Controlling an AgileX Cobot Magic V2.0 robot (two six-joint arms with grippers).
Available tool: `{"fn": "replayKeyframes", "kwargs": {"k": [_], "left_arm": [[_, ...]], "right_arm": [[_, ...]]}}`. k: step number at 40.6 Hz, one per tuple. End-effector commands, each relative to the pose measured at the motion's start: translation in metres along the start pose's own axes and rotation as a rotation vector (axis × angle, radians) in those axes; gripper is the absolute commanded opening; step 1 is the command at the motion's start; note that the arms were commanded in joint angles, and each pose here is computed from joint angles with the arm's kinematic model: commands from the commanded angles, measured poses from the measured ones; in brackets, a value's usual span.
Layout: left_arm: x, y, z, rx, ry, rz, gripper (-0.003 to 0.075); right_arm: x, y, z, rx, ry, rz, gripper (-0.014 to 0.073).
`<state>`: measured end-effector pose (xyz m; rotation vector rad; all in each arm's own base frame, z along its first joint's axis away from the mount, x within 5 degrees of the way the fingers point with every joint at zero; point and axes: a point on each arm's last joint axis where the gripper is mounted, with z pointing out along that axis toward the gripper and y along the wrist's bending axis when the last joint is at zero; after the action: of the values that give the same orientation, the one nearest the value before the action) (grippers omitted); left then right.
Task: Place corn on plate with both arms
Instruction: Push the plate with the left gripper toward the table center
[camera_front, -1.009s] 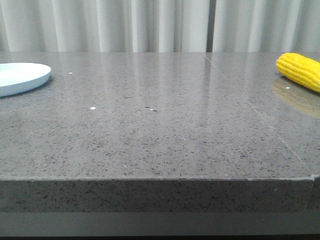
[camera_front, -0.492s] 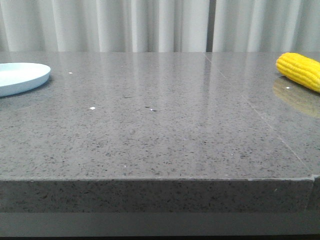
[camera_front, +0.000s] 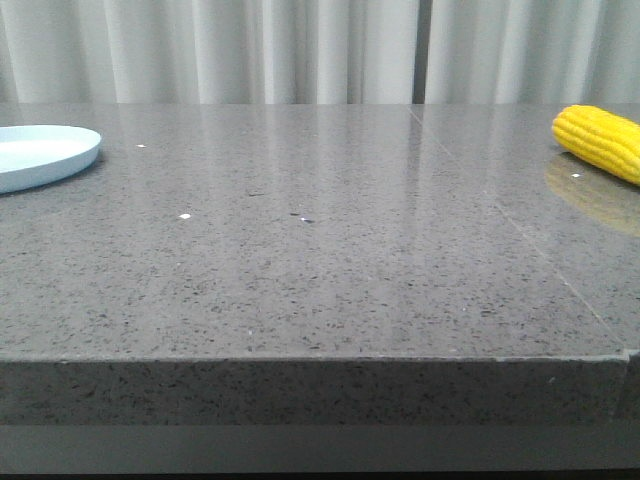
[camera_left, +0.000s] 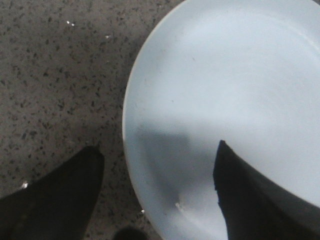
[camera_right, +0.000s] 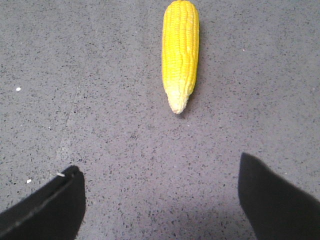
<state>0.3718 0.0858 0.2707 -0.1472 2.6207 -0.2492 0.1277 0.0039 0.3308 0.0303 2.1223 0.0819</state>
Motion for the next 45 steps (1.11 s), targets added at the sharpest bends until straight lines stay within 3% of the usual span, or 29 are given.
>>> {"fn": "replayKeyframes", "kwargs": {"k": [1,9,14,21,27,32,38,45], "left_arm": [[-0.017,-0.005,-0.017,0.002,-0.112,0.002,0.0437],[-0.018,0.0,-0.002,-0.001,-0.098,-0.01,0.0419],[-0.018,0.0,-0.001,-0.001,-0.097,-0.009,0.0267],[-0.018,0.0,-0.001,-0.002,-0.099,-0.007,-0.0017],[-0.018,-0.003,-0.002,0.017,-0.098,-0.012,-0.002],[-0.023,-0.018,-0.007,0.063,-0.083,0.045,-0.002],[-0.034,-0.056,-0.019,0.128,-0.07,0.156,-0.002],[-0.037,-0.12,-0.027,0.22,-0.06,0.307,-0.002]], "right_arm": [[-0.013,0.0,-0.003,0.0,-0.088,-0.005,0.0645],[-0.013,0.0,-0.003,0.0,-0.088,-0.005,0.0645],[-0.013,0.0,-0.003,0.0,-0.088,-0.005,0.0645],[-0.013,0.0,-0.003,0.0,-0.088,-0.005,0.0645],[-0.013,0.0,-0.003,0.0,-0.088,-0.005,0.0645],[-0.013,0.0,-0.003,0.0,-0.088,-0.005,0.0645],[-0.013,0.0,-0.003,0.0,-0.088,-0.005,0.0645],[-0.013,0.0,-0.003,0.0,-0.088,-0.005,0.0645]]}}
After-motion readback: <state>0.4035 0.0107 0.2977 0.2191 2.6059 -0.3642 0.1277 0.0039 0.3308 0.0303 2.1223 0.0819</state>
